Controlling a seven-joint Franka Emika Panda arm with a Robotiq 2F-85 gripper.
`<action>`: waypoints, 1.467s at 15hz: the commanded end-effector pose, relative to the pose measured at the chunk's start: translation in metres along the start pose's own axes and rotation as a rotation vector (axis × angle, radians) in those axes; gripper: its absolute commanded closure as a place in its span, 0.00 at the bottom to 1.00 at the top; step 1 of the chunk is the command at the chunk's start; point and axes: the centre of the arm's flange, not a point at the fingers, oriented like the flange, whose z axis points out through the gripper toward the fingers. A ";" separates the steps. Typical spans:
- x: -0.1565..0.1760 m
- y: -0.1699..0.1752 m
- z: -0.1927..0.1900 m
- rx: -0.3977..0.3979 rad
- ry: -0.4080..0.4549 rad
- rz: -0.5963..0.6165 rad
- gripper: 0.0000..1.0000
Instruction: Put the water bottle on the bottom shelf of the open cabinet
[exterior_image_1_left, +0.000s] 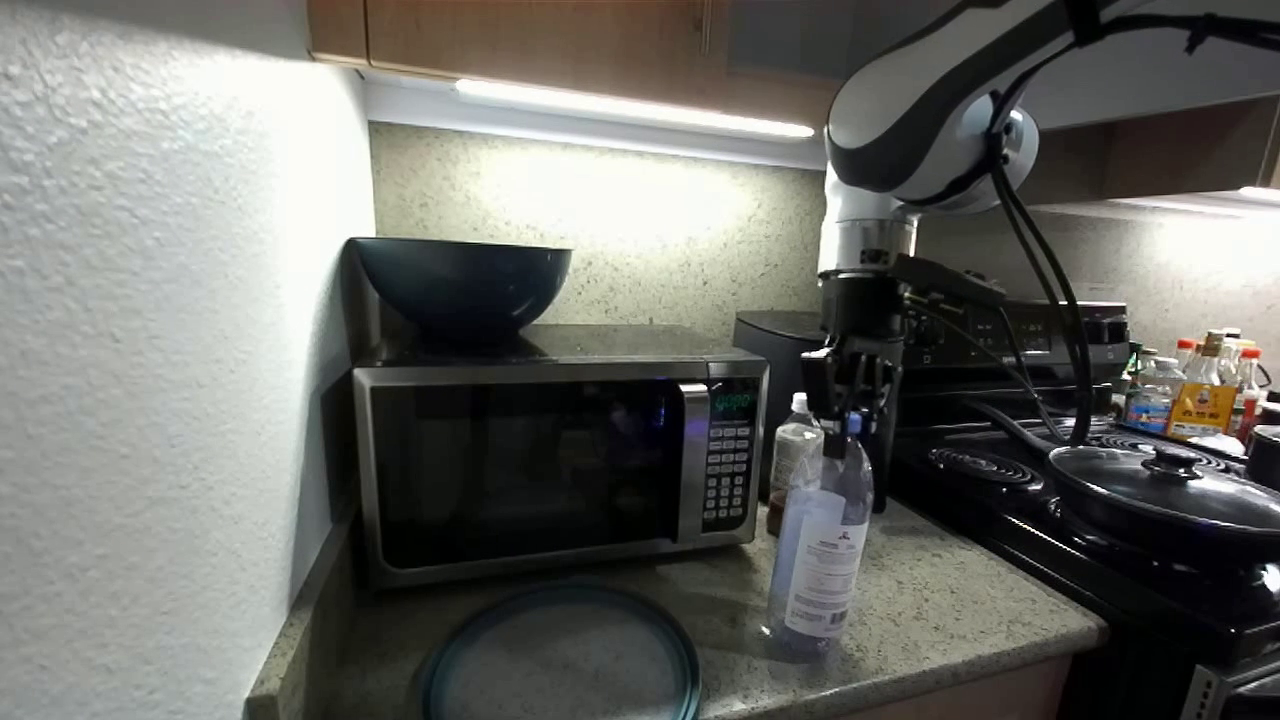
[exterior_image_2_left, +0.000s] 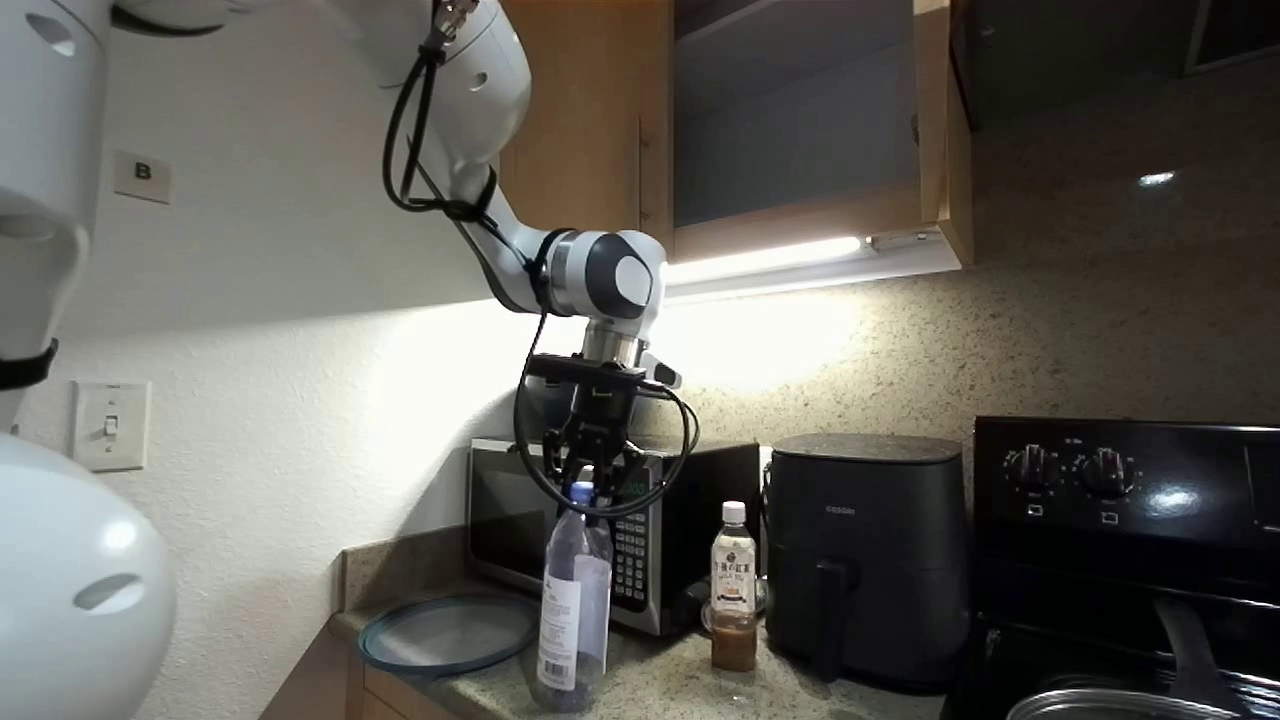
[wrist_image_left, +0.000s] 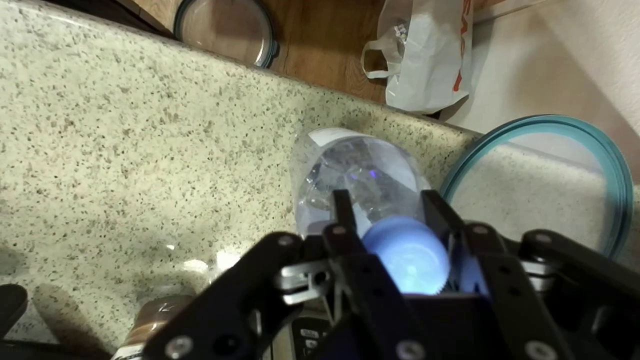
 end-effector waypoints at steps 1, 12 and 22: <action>-0.030 -0.005 -0.041 -0.054 0.129 0.036 0.87; -0.152 -0.039 -0.229 -0.163 0.667 0.136 0.87; -0.163 -0.040 -0.269 -0.207 0.803 0.151 0.87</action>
